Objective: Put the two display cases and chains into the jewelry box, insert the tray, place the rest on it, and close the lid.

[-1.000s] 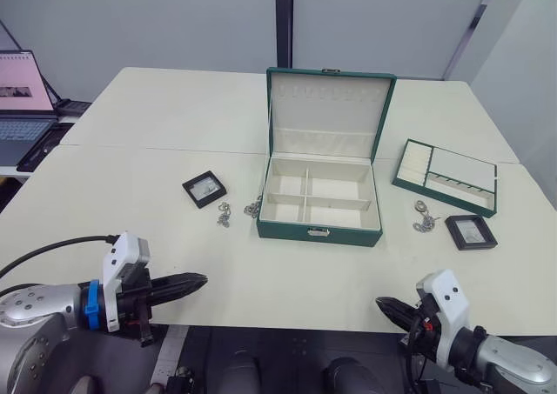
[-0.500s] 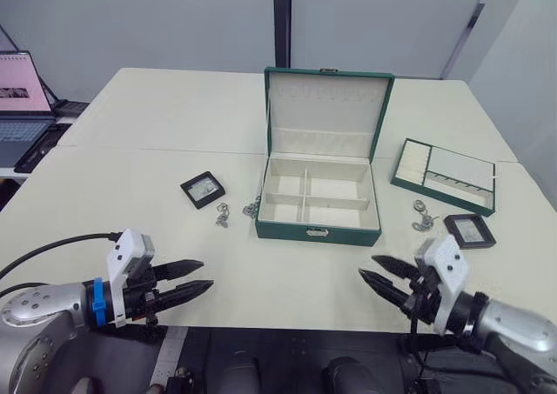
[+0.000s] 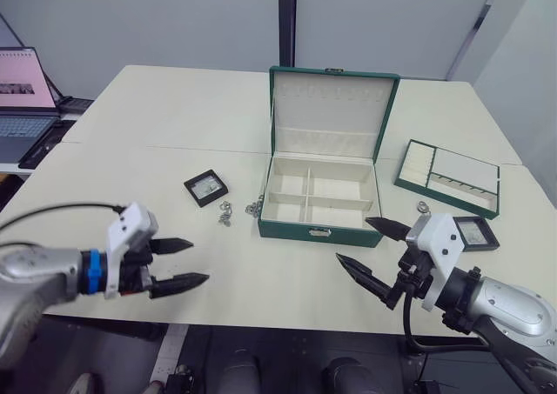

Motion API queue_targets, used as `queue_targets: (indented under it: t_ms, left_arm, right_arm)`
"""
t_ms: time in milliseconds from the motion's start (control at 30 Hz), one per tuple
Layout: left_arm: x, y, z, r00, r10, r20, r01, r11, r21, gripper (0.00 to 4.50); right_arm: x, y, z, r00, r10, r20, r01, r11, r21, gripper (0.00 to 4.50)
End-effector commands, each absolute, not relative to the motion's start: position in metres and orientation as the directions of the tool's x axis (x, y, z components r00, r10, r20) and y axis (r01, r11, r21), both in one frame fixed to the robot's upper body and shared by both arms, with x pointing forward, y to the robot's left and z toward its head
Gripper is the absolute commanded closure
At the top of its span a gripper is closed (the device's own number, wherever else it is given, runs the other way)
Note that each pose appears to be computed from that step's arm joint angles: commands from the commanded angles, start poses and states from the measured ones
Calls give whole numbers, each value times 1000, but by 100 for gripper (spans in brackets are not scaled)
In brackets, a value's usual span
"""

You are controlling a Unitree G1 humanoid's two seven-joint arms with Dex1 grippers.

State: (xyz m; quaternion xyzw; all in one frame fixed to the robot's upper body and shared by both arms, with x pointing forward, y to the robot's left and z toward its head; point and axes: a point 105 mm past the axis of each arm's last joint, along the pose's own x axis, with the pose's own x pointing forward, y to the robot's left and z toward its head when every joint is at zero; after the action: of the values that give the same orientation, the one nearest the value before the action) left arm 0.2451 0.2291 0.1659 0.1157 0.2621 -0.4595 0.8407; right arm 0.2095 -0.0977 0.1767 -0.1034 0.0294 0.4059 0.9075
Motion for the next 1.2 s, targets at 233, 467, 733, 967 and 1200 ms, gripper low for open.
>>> queue_targets:
  t_ms: [233, 467, 733, 967, 1200]
  left_arm:
    - [293, 242, 203, 485, -416, -769, 830, 496, 255, 0]
    - [346, 233, 205, 520, -253, -816, 786, 516, 341, 0]
    - [371, 211, 193, 457, -191, -869, 810, 493, 318, 0]
    - [380, 202, 182, 423, -167, -891, 810, 510, 289, 0]
    - [386, 204, 178, 427, -142, -893, 800, 519, 300, 0]
  right_arm:
    - [206, -90, 185, 644, 758, -103, -759, 618, -204, 4]
    - [204, -87, 184, 632, 767, -115, -769, 600, -222, 4]
    - [207, -85, 187, 635, 764, -113, -765, 603, -225, 4]
    - [215, -83, 198, 649, 753, -104, -753, 617, -229, 4]
    - [219, -79, 204, 659, 745, -103, -746, 628, -223, 4]
